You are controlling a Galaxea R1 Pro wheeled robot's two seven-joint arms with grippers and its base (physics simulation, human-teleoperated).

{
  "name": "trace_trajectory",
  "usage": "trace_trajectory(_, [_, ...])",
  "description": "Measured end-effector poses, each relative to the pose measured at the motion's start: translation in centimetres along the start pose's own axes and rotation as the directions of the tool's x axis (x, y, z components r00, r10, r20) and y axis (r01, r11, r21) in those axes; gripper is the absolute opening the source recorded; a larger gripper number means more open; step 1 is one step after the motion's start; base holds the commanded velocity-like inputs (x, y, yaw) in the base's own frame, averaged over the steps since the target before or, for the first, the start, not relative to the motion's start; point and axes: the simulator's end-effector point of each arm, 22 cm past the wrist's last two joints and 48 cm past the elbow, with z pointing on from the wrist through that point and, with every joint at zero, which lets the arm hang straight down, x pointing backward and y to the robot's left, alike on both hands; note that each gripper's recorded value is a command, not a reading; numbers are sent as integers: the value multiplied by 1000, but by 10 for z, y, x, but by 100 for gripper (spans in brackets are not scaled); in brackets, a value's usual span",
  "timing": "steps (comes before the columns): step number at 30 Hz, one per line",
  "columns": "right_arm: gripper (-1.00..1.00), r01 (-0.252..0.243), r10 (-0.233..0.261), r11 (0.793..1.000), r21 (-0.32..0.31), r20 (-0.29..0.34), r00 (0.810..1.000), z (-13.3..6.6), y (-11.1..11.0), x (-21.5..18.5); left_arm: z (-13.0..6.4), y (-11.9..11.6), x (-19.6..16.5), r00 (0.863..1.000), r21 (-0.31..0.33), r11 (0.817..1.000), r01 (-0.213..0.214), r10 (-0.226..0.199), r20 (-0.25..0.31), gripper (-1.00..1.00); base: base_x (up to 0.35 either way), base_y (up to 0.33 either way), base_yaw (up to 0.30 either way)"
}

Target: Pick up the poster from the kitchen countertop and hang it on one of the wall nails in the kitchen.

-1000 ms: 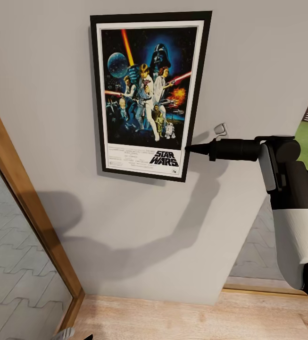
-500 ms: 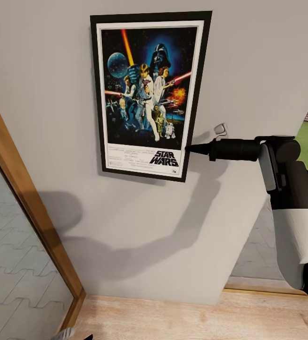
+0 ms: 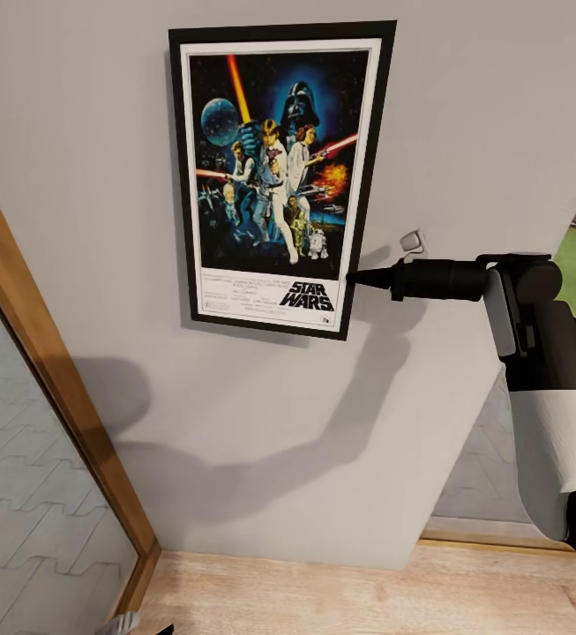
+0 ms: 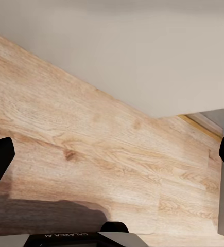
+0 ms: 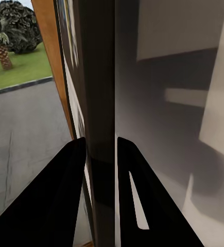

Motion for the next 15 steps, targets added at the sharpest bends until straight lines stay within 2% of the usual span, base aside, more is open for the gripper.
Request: trace_trajectory(15, [-100, 0, 0, 1000, 0, 0, 1000, 0, 0, 0, 0, 0, 0, 1000, 0, 1000, 0, 0, 0, 100, 0, 0, 0])
